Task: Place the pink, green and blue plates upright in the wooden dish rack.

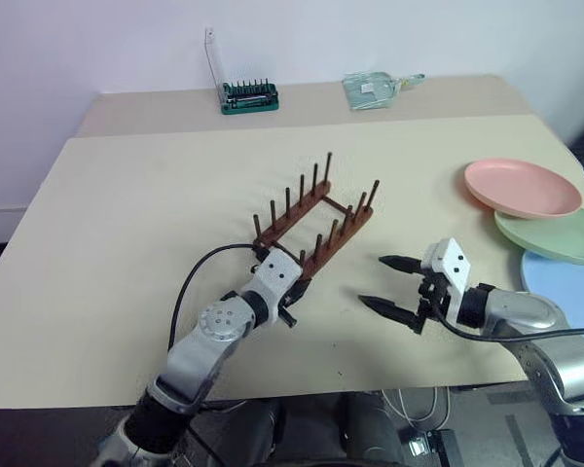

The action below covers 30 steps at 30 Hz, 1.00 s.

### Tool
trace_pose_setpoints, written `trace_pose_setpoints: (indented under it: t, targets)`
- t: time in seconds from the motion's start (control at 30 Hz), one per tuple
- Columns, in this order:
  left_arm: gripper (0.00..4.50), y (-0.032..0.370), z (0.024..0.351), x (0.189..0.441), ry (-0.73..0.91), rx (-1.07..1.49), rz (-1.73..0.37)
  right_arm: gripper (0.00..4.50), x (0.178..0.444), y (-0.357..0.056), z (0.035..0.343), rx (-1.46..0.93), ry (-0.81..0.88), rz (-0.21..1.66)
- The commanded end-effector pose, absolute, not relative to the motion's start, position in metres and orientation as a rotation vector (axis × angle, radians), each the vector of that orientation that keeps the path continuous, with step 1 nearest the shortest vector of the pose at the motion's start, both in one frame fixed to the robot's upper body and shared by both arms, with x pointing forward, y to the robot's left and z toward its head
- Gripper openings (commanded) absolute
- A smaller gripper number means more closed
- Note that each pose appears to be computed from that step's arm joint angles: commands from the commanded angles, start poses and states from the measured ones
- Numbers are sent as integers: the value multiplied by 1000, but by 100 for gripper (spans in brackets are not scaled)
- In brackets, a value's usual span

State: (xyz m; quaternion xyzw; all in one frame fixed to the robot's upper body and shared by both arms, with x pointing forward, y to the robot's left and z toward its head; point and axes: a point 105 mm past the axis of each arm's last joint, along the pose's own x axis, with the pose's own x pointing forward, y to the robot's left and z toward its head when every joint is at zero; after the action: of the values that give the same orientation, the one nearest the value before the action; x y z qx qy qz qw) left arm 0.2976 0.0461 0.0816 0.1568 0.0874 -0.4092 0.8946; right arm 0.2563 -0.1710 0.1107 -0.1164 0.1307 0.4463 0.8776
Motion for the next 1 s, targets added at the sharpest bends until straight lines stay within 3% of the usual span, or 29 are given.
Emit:
trace_pose_setpoints:
  t: [0.03,0.23,0.5,0.73,0.77,0.9,0.93,1.0]
  targets:
    - [76,39,88,308,126,374,-1074,450,250,-175,120,-281,229,913]
    - [76,29,93,323,102,461,-1389,450,244,-179,116,-285,208,860]
    - [76,22,88,339,118,528,-1522,450,238,-184,119,-295,182,772]
    - [405,29,87,354,153,489,-1444,450,238,-199,122,-306,202,692]
    - [405,35,87,353,160,489,-1431,450,238,-202,122,-310,211,680]
    - [409,59,94,345,183,446,-1386,329,235,-211,123,-297,246,664]
    - [364,65,98,343,184,419,-1362,268,236,-213,123,-296,251,658]
    - [324,75,100,331,198,402,-1346,169,237,-216,122,-305,265,640]
